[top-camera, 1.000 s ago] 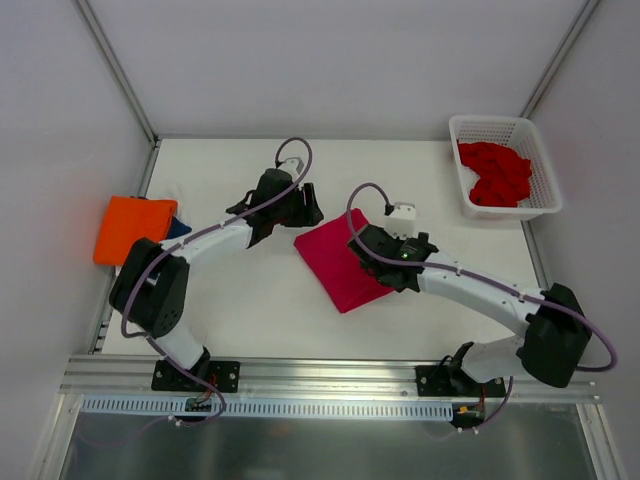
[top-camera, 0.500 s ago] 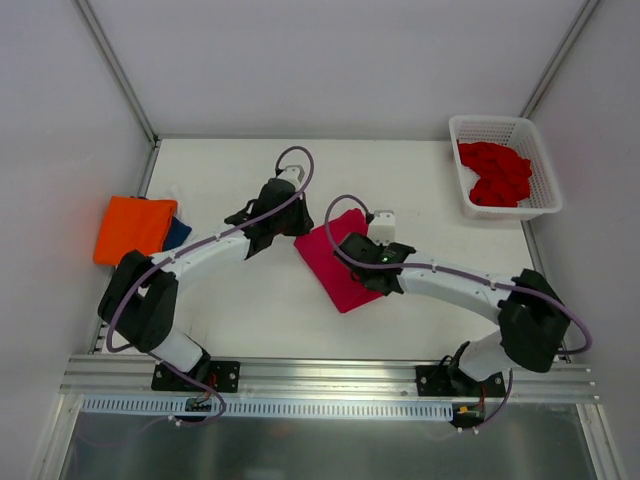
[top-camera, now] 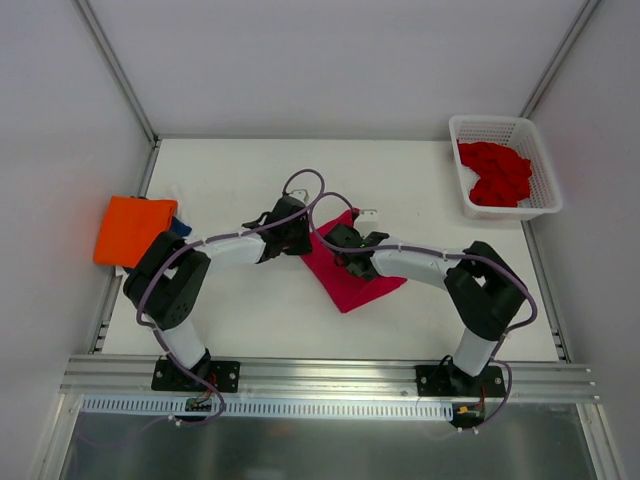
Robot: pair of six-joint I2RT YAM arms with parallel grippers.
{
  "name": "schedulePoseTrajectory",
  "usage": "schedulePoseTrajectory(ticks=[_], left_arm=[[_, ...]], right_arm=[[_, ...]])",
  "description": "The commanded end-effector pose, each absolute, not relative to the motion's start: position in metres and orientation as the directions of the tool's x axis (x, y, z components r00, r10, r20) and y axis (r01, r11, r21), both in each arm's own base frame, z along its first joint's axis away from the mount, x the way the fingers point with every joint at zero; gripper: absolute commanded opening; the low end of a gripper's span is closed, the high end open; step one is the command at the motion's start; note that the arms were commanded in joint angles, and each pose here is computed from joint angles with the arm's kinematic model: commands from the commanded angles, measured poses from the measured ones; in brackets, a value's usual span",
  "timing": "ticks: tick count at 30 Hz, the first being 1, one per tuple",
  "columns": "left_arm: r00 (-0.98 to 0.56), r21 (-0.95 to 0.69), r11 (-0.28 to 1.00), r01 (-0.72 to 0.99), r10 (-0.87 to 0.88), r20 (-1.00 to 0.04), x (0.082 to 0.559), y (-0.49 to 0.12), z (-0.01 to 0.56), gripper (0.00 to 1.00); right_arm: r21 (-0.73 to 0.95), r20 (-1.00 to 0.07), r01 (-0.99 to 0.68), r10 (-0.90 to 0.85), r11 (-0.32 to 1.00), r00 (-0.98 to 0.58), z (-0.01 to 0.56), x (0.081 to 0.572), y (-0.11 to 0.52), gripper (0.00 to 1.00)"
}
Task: Fold and stack the t-shirts
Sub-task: Fold the tshirt
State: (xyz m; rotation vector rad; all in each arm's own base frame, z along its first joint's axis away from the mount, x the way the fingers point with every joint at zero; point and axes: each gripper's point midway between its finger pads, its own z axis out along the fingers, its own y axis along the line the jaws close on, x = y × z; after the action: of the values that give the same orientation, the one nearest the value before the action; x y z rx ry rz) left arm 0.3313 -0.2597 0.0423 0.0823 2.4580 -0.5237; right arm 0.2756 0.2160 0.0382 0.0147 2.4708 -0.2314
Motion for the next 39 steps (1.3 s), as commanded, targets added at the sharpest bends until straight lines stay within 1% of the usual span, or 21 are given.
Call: schedulePoseTrajectory(ticks=[1, 10, 17, 19, 25, 30, 32, 34, 35, 37, 38, 39], left_arm=[[-0.814, -0.367, 0.914, 0.173, -0.077, -0.575, 0.323, -0.263, 0.034, 0.00], [-0.827, -0.378, 0.919, 0.112, -0.125, -0.549, 0.288, -0.248, 0.023, 0.00], [-0.812, -0.417, 0.907, 0.062, -0.197, -0.549, 0.258, -0.239, 0.032, 0.00], [-0.800, -0.437, 0.898, 0.044, -0.230, -0.554, 0.256, -0.237, 0.039, 0.00], [-0.797, -0.445, 0.895, 0.033, -0.245, -0.552, 0.250, -0.235, 0.040, 0.00], [-0.782, -0.447, 0.894, 0.040, -0.250, -0.570, 0.252, -0.238, 0.046, 0.00], [-0.764, -0.439, 0.897, 0.056, -0.244, -0.597, 0.258, -0.239, 0.054, 0.00], [-0.731, -0.429, 0.899, 0.088, -0.235, -0.641, 0.267, -0.240, 0.074, 0.00], [-0.707, -0.413, 0.906, 0.088, -0.236, -0.667, 0.273, -0.237, 0.082, 0.00], [-0.647, -0.407, 0.905, 0.124, -0.238, -0.725, 0.285, -0.238, 0.118, 0.00], [-0.604, -0.394, 0.908, 0.142, -0.236, -0.761, 0.291, -0.234, 0.137, 0.00], [-0.577, -0.390, 0.908, 0.151, -0.240, -0.781, 0.295, -0.234, 0.152, 0.00]], right_arm=[[-0.141, -0.599, 0.079, -0.021, 0.987, -0.800, 0.034, 0.283, 0.218, 0.00], [-0.115, -0.538, 0.088, 0.013, 0.989, -0.843, 0.009, 0.293, 0.214, 0.00], [-0.083, -0.524, 0.068, 0.015, 0.994, -0.852, 0.012, 0.328, 0.220, 0.00], [-0.077, -0.515, 0.060, 0.012, 0.995, -0.857, 0.011, 0.335, 0.220, 0.00], [-0.022, -0.525, 0.008, -0.005, 1.000, -0.851, 0.020, 0.358, 0.237, 0.01], [-0.004, -0.568, -0.023, -0.022, 1.000, -0.823, 0.034, 0.372, 0.245, 0.01], [0.008, -0.600, -0.032, -0.020, 0.999, -0.800, 0.046, 0.377, 0.247, 0.01], [0.007, -0.631, -0.052, -0.036, 0.999, -0.775, 0.062, 0.380, 0.246, 0.01], [0.017, -0.670, -0.048, -0.025, 0.999, -0.742, 0.085, 0.383, 0.243, 0.01], [0.010, -0.715, -0.057, -0.033, 0.998, -0.698, 0.113, 0.384, 0.236, 0.00], [0.032, -0.765, -0.052, -0.009, 0.998, -0.644, 0.149, 0.383, 0.230, 0.01], [0.040, -0.789, -0.048, 0.002, 0.998, -0.615, 0.167, 0.381, 0.224, 0.00]])
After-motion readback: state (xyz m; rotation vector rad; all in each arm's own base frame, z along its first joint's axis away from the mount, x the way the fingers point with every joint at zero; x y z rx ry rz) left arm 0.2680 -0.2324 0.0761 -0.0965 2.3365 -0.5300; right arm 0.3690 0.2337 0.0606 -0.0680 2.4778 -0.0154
